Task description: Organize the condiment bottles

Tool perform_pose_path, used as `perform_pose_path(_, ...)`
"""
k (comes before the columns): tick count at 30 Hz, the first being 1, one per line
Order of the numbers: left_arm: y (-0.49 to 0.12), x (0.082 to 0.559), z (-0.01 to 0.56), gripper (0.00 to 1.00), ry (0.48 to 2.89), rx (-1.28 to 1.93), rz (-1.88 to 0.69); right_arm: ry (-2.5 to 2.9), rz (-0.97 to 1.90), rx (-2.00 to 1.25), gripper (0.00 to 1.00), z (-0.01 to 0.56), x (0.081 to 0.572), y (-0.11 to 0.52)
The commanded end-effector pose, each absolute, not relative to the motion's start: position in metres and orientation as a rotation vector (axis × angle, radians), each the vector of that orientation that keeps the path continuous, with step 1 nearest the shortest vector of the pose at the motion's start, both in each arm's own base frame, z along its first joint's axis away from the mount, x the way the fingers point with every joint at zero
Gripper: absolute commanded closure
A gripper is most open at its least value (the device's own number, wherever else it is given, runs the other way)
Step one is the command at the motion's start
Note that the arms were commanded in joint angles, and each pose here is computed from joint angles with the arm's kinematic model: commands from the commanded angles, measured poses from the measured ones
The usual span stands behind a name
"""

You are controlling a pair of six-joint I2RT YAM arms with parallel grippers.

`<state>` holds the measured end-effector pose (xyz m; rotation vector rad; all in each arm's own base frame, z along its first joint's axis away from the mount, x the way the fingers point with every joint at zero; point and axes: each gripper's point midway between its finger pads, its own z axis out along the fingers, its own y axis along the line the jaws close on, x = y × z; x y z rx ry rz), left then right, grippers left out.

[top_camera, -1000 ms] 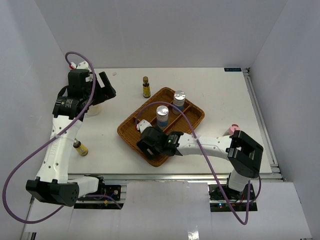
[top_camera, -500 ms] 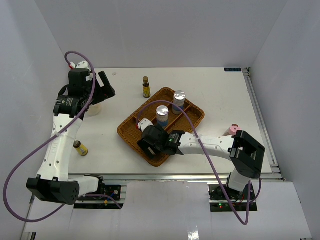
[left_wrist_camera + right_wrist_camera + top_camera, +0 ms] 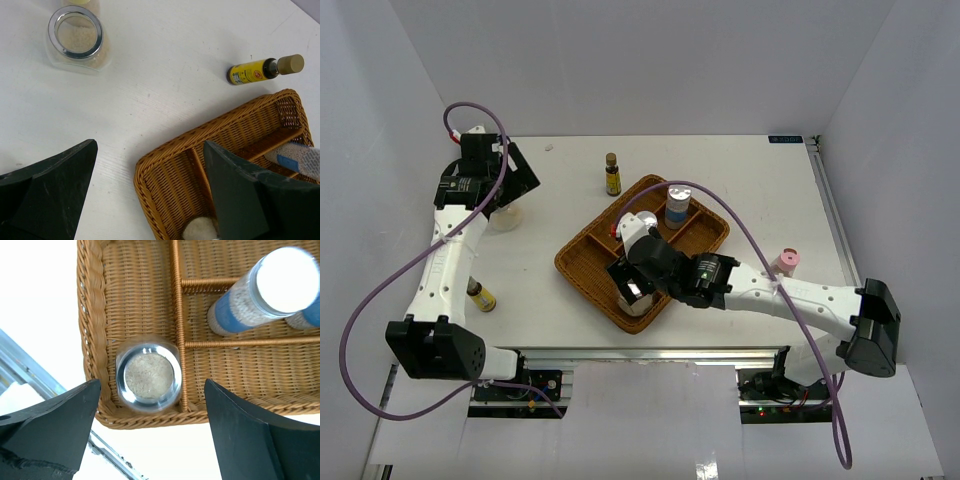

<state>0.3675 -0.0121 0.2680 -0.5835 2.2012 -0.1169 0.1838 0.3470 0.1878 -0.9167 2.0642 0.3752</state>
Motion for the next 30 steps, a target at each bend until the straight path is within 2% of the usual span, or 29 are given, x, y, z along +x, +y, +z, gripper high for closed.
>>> perform_pose_path(1,-0.007,0.368,0.277,0.02,2.148,-0.620,-0.126,2.026,0.375,-0.896,0.10,0.200,0.185,0.337)
perform_pose_path(10,0.042,0.381,0.234,0.06,2.217,-0.758,0.018,1.976,0.424,-0.829,0.10,0.236,0.179,0.312)
perform_pose_path(15,0.067,0.404,0.209,0.08,2.224,-0.828,0.064,1.927,0.481,-0.795,0.10,0.261,0.171,0.294)
perform_pose_path(25,0.085,0.437,0.169,0.11,2.298,-0.869,0.109,1.818,0.514,-0.719,0.10,0.299,0.165,0.257)
perform_pose_path(30,0.086,0.456,0.172,0.16,2.294,-0.827,0.088,1.791,0.455,-0.704,0.10,0.304,0.170,0.241)
